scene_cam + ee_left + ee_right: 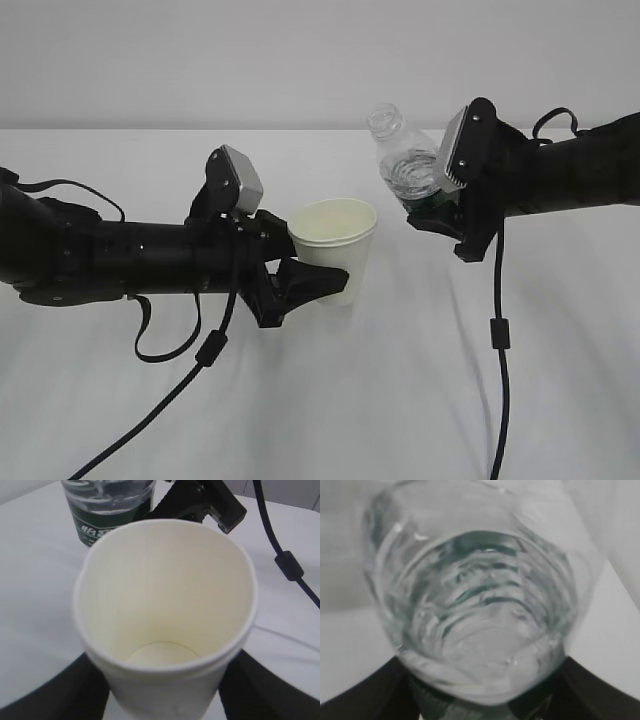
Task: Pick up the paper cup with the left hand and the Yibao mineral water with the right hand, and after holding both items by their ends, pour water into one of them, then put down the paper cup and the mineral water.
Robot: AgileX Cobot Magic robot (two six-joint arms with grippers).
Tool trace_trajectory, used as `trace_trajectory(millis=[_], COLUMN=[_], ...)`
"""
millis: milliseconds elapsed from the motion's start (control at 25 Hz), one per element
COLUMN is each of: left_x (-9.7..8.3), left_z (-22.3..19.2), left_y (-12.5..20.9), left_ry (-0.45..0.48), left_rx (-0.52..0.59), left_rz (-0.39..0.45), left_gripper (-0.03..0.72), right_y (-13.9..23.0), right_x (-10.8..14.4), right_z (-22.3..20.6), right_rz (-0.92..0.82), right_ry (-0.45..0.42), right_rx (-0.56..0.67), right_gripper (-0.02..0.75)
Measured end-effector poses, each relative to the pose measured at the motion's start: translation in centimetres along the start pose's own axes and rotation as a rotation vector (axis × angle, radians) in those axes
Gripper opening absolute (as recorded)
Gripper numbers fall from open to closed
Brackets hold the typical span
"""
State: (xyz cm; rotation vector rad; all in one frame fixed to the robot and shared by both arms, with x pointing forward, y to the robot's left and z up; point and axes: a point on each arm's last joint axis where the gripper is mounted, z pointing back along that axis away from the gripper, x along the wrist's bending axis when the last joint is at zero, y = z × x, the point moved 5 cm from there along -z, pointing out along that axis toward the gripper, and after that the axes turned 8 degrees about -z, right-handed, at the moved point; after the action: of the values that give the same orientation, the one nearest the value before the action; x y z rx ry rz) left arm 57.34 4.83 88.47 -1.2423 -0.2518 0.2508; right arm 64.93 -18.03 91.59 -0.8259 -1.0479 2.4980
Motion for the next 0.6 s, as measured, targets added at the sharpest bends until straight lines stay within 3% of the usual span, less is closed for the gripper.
trace_trajectory(millis=[600], left_x=[-0.37], left_z=[-0.23], left_y=[-0.09], left_ry=[0.010], left_rx=[-0.001], left_rz=[-0.003], left_gripper=[0.451], right_y=[0.01], right_x=[0.01], right_z=[0.00], right_rz=[0.078], right_ry=[-0.001], right_rx=[0.000], right_gripper=[0.461])
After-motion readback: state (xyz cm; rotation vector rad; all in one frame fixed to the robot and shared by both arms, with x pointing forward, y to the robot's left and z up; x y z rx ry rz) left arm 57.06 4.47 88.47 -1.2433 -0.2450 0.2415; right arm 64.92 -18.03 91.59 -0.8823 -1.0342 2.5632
